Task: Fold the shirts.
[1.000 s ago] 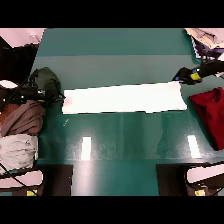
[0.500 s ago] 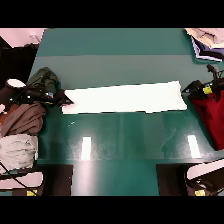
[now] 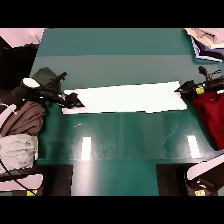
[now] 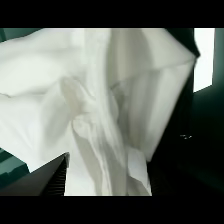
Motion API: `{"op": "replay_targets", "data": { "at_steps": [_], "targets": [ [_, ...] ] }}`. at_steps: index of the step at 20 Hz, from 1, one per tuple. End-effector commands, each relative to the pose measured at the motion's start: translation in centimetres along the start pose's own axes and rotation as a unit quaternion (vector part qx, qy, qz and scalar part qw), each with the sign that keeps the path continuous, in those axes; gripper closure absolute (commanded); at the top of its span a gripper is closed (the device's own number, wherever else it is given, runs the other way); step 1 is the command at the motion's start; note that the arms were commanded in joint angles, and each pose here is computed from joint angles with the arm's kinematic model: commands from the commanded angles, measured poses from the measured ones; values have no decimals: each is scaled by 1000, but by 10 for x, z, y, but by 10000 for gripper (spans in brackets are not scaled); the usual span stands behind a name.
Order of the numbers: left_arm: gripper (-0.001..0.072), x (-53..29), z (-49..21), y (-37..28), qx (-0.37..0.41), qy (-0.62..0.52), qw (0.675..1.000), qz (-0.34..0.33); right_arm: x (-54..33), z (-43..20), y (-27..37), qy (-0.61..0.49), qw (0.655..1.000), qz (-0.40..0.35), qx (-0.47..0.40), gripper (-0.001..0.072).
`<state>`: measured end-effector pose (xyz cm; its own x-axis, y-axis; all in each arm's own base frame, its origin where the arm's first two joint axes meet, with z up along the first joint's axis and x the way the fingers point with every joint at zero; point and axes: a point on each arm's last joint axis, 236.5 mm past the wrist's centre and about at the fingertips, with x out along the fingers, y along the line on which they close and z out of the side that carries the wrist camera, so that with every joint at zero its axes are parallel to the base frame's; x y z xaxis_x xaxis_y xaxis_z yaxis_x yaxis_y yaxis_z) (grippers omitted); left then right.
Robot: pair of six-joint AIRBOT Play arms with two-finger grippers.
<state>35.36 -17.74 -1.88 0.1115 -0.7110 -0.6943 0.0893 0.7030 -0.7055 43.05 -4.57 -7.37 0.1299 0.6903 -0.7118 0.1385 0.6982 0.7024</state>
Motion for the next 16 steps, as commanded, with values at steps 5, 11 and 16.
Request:
{"op": "replay_targets", "data": {
  "at_steps": [5,11,16],
  "targets": [
    [684,4,0,-7,-5,-1,1000,-7,23,-6,17,30,999,16,-42,465],
    [684,3,7,-11,-16,-15,1000,-15,5,-4,34,13,995,11,-94,691],
    [685,1,34,-40,26,-52,998,-19,-27,0,72,-26,990,-9,-140,693]
  ]
}}
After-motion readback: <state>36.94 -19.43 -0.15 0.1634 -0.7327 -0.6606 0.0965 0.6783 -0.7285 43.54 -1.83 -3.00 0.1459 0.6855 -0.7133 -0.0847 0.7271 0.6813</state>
